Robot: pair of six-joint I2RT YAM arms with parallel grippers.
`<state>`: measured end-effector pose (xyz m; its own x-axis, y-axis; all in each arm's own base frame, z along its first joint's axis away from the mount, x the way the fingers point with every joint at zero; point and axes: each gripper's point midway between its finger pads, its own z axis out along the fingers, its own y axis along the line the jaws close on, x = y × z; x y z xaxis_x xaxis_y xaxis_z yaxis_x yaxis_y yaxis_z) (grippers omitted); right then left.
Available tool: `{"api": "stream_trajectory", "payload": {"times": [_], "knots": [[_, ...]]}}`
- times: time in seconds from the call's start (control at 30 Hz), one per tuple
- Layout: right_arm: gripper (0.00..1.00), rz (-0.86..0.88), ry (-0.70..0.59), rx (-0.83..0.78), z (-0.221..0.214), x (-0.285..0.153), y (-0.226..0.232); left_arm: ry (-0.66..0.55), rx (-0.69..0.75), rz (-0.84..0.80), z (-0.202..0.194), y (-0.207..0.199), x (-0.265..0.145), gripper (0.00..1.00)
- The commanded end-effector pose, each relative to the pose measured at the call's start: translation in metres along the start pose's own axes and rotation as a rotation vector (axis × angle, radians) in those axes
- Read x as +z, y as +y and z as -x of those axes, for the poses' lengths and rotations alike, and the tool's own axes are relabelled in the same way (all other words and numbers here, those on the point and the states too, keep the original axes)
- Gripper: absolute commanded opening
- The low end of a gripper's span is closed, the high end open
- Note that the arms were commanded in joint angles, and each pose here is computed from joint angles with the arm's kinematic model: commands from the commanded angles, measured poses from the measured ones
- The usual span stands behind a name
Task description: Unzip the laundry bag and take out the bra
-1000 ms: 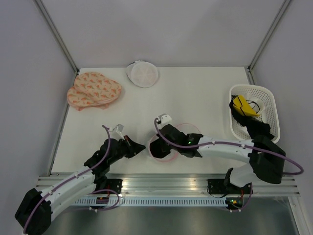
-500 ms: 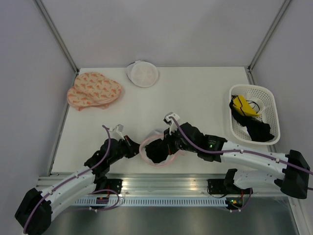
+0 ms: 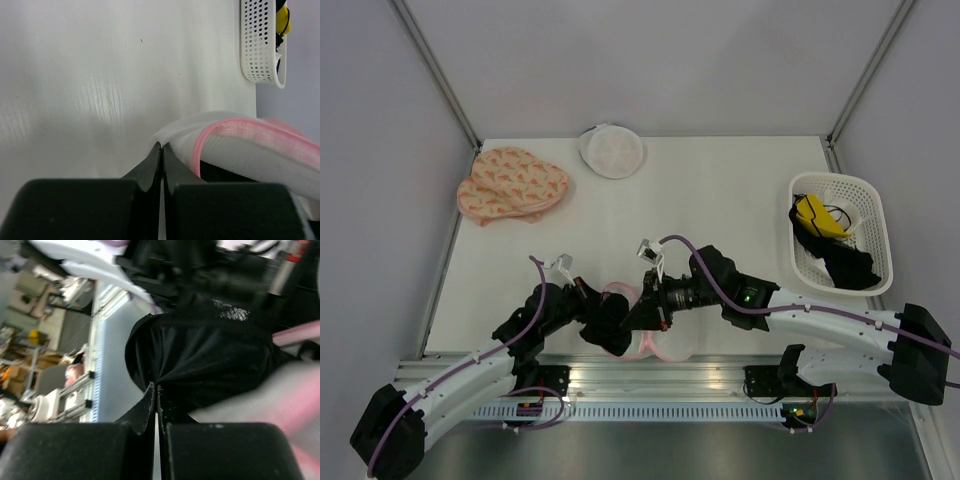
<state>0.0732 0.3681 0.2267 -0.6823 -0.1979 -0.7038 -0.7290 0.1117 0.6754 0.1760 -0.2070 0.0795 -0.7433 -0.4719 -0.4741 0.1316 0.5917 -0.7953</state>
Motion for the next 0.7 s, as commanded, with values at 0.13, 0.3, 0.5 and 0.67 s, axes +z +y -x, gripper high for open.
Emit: {"api": "stream_trajectory", "payload": {"times": [0.13,0.3,0.5,0.67], "knots": [[0.01,0.349,-0.116,-0.158,0.034,-0.021,0.081,-0.022,-0.016,-0.006,0.004,-0.002,0.0,0.02],[0.01,0.289,-0.231,-0.202,0.061,-0.029,0.083,-0.023,-0.018,-0.004,0.003,0.0,0.001,0.02],[0.0,-0.288,-0.555,-0.278,0.156,-0.084,0.031,-0.018,-0.019,0.001,0.002,0.002,0.0,0.02],[0.0,-0.874,-0.786,-0.27,0.218,-0.184,-0.012,-0.026,-0.017,0.0,0.003,0.002,-0.001,0.02]]}}
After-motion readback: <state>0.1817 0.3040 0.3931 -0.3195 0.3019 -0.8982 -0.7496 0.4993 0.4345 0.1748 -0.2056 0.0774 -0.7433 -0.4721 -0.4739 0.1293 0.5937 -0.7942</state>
